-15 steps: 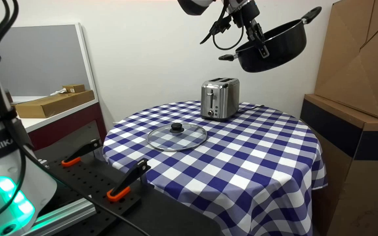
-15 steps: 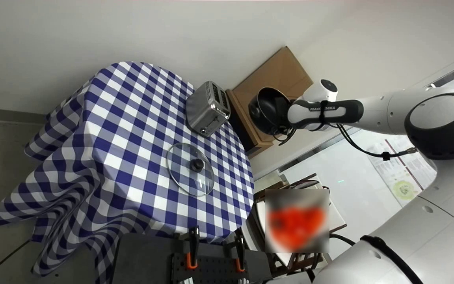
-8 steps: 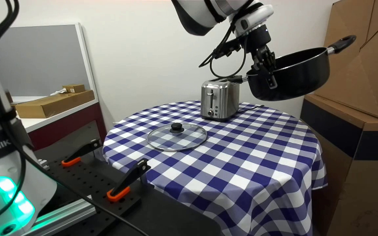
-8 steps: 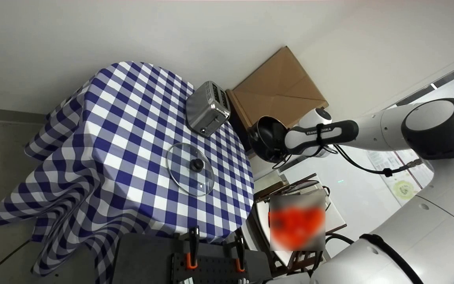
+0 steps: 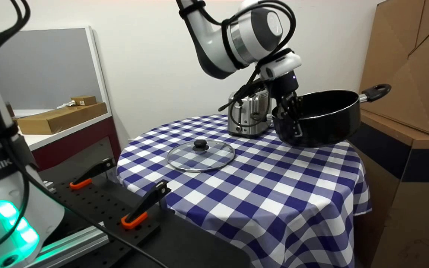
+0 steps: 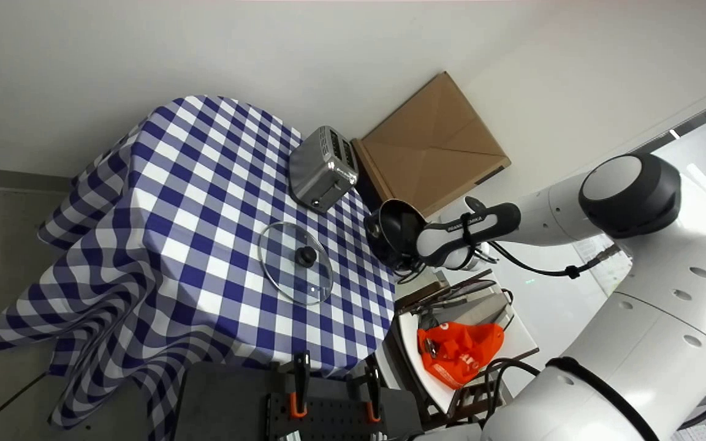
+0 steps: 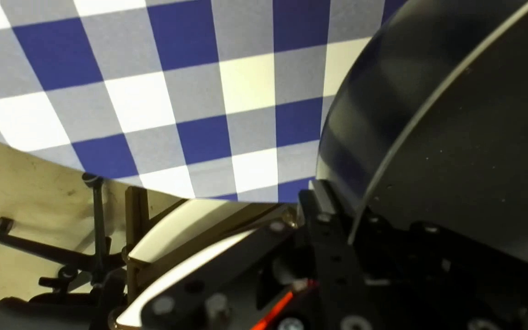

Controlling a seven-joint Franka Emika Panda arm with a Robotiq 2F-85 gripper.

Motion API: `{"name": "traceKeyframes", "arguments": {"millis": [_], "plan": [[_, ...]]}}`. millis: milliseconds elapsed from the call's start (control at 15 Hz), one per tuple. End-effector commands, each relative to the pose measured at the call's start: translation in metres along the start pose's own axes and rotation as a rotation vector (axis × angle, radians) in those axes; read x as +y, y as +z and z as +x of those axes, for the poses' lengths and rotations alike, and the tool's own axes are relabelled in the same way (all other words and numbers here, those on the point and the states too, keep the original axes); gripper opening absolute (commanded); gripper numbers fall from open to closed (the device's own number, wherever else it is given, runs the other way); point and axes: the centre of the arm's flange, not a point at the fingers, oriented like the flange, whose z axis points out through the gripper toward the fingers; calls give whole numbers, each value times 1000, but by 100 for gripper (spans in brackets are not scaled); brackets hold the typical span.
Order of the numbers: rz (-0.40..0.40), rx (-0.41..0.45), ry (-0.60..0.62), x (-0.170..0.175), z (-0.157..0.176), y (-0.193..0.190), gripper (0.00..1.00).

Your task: Pick the pot and put it on the right of the table

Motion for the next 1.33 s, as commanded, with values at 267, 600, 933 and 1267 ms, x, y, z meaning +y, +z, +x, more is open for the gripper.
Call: {"name": "traceKeyframes", "arguments": {"millis": [267, 600, 933, 1267], "plan": [[26, -152, 63, 9, -17, 24, 1], [11, -211, 135, 23, -2, 26, 1], [-50, -241, 128, 31, 3, 29, 1], [-126, -255, 64, 27, 0, 23, 1]]}}
